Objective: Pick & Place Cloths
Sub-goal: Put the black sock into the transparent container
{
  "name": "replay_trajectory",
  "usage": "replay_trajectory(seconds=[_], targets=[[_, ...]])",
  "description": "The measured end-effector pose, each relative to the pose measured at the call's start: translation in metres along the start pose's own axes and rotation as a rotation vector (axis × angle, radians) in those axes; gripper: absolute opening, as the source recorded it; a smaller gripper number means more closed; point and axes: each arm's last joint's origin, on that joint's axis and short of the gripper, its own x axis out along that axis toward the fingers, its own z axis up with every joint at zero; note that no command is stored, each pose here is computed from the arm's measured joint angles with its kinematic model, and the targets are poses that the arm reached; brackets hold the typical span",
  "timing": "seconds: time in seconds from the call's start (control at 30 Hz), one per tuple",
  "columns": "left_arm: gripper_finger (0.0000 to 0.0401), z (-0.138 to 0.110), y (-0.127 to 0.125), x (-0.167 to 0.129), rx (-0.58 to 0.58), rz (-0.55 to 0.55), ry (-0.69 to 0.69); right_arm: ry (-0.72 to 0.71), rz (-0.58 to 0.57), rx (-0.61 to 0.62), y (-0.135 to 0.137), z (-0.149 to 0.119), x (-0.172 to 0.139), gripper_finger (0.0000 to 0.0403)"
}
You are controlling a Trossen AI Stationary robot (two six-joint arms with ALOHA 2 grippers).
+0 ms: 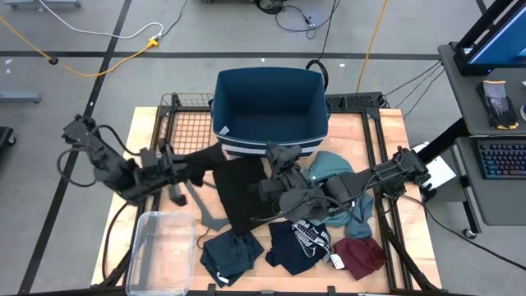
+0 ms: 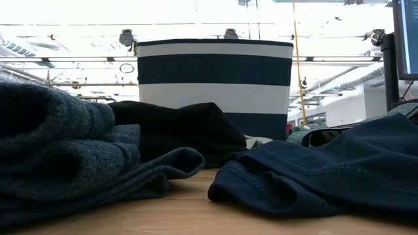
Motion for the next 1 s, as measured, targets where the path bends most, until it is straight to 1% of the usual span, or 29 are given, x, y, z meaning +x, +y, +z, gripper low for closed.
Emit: replay_trajectory(seconds=[0.23, 0.37, 0.5, 0.57, 0.7, 0.8, 0.87, 0.93, 1.0], targets=[[0.0000, 0.006, -0.008, -0.023, -0.282, -0.122, 0.042, 0.004, 0.031, 0.076, 0.008, -0.006, -0.005, 0.0197], [0.0000, 0.007, -0.014, -0.034, -0.437, -0.200, 0.084, -0.067, 0.140, 0.154, 0.010, -0.013, -0.015, 0.0196], [0.0000, 0.008, -0.021, -0.041, -0.552, -0.351, 0.127, -0.116, 0.252, 0.230, 0.008, -0.020, -0.027, 0.0196], [0.0000, 0.007, -0.023, -0.043, -0.585, -0.399, 0.144, -0.127, 0.295, 0.257, 0.005, -0.025, -0.031, 0.0196], [0.0000, 0.004, -0.027, -0.042, -0.625, -0.402, 0.161, -0.149, 0.389, 0.330, -0.002, -0.035, -0.037, 0.0196], [0.0000, 0.001, -0.029, -0.041, -0.639, -0.393, 0.166, -0.164, 0.478, 0.376, -0.007, -0.042, -0.041, 0.0196], [0.0000, -0.001, -0.030, -0.039, -0.645, -0.386, 0.170, -0.174, 0.515, 0.413, -0.012, -0.046, -0.043, 0.0196], [0.0000, -0.003, -0.031, -0.038, -0.639, -0.365, 0.169, -0.174, 0.523, 0.435, -0.016, -0.050, -0.045, 0.0196], [0.0000, -0.006, -0.031, -0.037, -0.623, -0.323, 0.172, -0.167, 0.528, 0.448, -0.018, -0.053, -0.046, 0.0196]])
